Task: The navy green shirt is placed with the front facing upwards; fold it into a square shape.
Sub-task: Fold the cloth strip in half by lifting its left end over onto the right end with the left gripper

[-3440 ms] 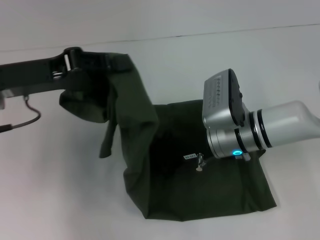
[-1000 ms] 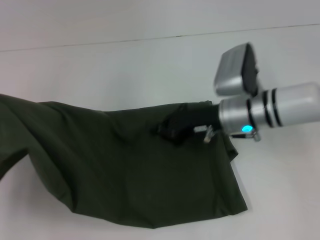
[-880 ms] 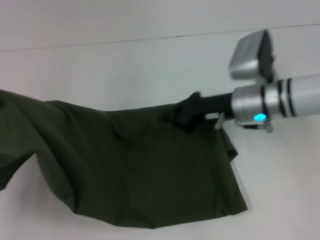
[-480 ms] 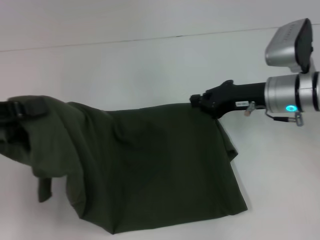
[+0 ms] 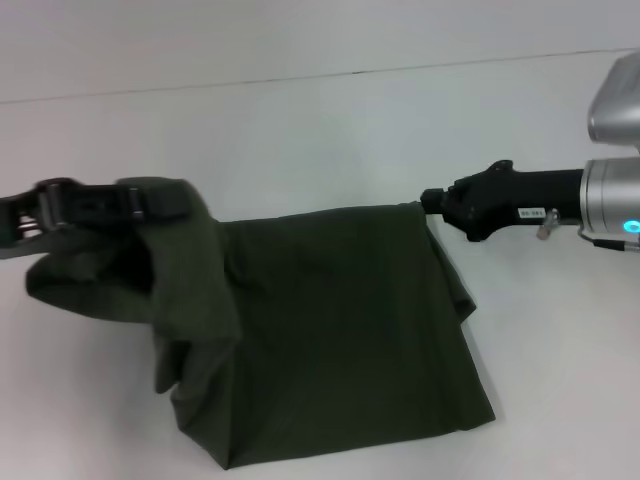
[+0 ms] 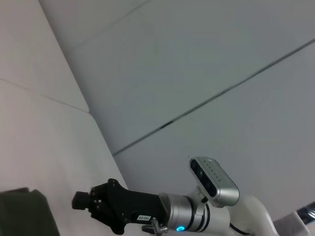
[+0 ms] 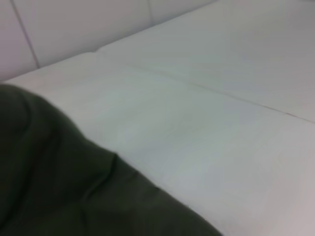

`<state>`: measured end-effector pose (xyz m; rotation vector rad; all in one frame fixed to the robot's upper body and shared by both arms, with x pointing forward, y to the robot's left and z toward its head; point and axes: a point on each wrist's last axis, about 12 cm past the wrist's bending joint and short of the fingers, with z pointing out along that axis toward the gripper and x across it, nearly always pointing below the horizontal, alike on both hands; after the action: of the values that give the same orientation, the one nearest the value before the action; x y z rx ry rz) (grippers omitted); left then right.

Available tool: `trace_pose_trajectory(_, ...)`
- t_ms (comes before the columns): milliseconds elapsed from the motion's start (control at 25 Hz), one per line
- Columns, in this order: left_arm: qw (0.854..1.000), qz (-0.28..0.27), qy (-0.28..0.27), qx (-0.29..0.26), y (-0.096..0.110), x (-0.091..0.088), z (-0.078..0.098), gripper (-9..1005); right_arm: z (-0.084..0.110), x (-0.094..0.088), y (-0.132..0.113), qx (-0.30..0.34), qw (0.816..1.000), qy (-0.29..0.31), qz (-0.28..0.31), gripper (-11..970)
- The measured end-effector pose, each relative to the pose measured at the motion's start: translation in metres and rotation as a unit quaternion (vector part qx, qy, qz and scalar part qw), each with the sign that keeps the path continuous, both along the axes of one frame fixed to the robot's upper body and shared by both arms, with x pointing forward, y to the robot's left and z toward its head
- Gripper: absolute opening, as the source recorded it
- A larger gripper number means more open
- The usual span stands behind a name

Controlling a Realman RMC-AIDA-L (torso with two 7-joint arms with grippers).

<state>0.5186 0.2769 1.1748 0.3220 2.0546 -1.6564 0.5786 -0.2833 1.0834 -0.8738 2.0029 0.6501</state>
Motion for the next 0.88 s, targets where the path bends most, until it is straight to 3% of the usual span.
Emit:
trace_pose_trajectory(200,1.000,-0.024,0.000,0.001,-0.014,0.010,0.000,31,0.005,-0.003,-0.004,0.042,0.999,0.013,-0.018,1)
trace_pose_trajectory(520,1.000,-0.024,0.003,0.003,-0.014,0.012,0.001,31,0.060,0.009,-0.019,0.095,0.983,0.140,-0.063,0)
trace_pose_trajectory(800,1.000,-0.023,0.005,0.007,-0.015,0.015,0.003,31,0.070,0.006,-0.007,0.018,0.959,0.282,-0.024,15)
trace_pose_trajectory(880,1.000,-0.025,0.006,0.008,-0.016,0.016,0.004,31,0.074,0.006,-0.002,-0.010,0.952,0.307,-0.007,153)
